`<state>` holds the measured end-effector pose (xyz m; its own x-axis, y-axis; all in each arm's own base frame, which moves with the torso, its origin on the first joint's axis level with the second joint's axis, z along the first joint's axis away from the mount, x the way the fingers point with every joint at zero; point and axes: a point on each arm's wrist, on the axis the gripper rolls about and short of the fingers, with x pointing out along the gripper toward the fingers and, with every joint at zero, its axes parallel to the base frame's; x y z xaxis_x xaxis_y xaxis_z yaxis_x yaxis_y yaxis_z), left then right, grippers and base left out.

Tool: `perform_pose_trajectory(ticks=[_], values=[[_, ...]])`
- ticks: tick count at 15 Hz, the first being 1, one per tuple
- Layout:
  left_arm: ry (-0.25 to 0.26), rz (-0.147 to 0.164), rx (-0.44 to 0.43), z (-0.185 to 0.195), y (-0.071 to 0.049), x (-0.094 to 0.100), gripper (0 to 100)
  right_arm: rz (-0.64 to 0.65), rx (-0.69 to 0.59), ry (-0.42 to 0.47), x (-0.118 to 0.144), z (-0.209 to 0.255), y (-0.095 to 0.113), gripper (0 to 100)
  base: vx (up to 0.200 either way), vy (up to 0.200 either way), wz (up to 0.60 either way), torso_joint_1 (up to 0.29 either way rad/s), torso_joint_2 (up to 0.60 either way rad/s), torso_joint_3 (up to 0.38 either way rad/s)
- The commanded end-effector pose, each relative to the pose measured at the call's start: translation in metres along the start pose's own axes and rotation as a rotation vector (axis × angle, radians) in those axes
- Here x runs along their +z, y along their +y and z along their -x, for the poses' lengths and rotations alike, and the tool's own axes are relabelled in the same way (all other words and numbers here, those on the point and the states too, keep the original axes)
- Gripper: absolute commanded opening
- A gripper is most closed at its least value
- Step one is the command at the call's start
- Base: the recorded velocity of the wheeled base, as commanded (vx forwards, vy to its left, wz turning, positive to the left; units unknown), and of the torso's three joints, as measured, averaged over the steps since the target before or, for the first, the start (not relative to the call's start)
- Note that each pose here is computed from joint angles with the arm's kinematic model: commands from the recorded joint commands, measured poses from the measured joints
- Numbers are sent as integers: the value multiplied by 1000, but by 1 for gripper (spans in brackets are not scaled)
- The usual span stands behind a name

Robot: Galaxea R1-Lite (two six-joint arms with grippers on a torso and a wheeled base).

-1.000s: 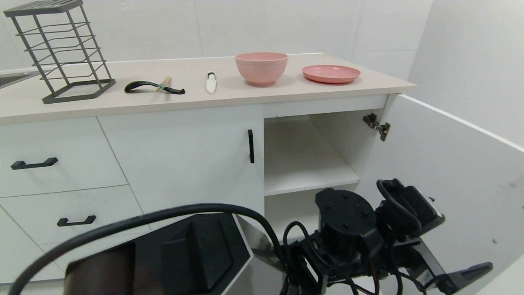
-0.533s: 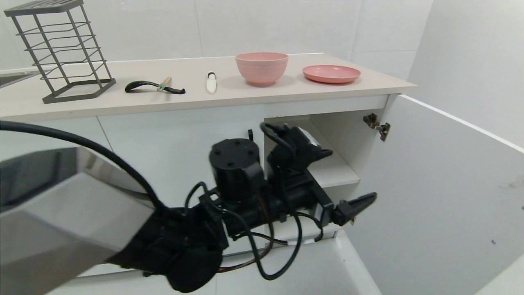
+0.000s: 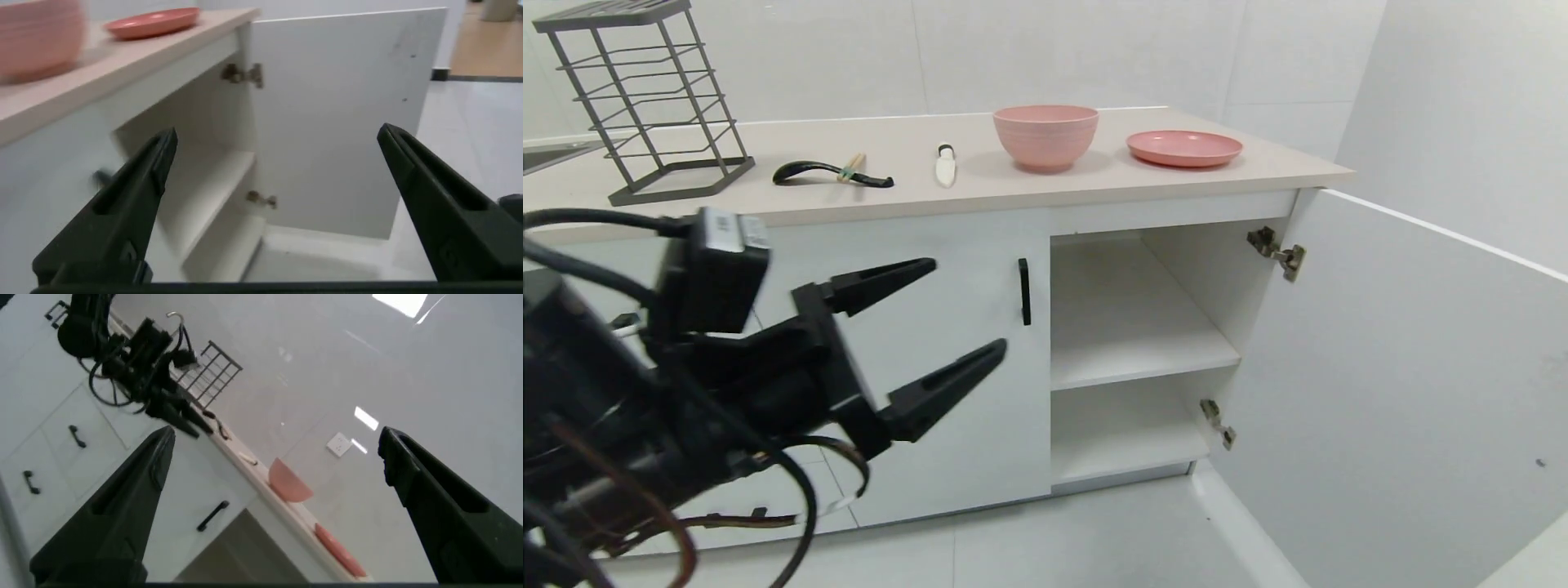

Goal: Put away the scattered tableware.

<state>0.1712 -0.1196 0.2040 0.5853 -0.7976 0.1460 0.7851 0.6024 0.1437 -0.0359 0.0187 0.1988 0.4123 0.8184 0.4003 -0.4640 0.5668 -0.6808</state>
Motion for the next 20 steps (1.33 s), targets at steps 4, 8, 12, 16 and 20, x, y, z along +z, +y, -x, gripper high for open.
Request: perform_pose_trajectory(ticks=[4,8,12,16,20], values=[[-54,-161,275,109,-9,11,100,90,8,-75,15,25,31,100,0,0,0,0,0,0],[-75,-188,340,160,-44,1,100,50,14,-48,3,27,35,100,0,0,0,0,0,0],[-23,-157,410,202,-80,-18,100,-63,-21,59,-26,32,49,100,0,0,0,0,0,0],[11,-87,463,218,-97,-35,100,-207,-268,197,-41,35,49,100,0,0,0,0,0,0],[137,-11,524,218,-94,-65,100,-421,-563,560,-74,47,60,100,0,0,0,0,0,0]])
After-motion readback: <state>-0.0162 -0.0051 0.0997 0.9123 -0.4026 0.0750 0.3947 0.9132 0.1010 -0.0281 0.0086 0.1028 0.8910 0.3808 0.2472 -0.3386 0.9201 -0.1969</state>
